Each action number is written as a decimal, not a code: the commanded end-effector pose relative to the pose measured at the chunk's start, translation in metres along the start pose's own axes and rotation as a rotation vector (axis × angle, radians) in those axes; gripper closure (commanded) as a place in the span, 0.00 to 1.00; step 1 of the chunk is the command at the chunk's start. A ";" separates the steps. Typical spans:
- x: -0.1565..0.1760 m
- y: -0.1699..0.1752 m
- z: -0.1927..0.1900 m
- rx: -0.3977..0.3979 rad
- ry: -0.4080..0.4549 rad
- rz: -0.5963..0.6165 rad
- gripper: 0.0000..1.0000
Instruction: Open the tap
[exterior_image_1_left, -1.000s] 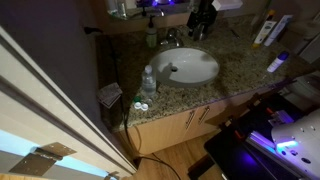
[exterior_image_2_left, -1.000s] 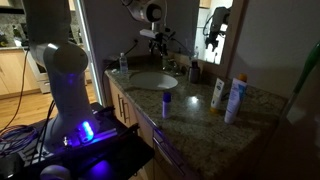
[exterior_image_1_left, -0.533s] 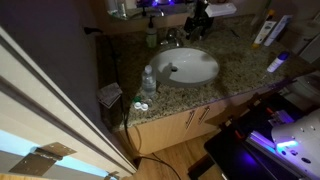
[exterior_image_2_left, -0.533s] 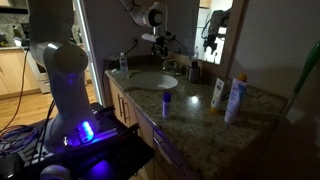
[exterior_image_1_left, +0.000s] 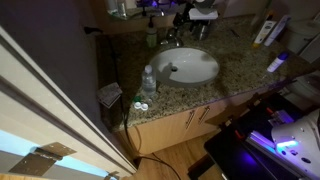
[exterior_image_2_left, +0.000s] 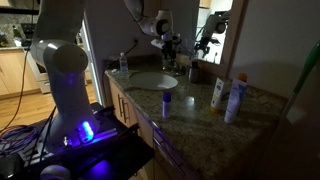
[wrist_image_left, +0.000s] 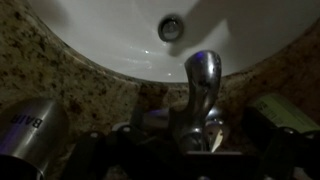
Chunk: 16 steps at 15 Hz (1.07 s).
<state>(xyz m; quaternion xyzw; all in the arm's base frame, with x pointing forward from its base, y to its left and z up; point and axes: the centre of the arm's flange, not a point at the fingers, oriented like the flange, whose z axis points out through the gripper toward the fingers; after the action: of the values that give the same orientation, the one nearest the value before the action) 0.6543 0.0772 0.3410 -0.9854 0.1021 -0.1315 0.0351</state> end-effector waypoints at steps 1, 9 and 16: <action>0.005 -0.001 -0.002 0.009 0.025 0.003 0.00; 0.023 -0.013 0.023 0.031 0.089 0.048 0.00; 0.011 -0.010 0.008 0.012 0.055 0.050 0.33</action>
<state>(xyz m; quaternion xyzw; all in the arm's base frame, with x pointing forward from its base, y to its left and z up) 0.6790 0.0852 0.3233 -0.9762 0.1331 -0.1644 0.0479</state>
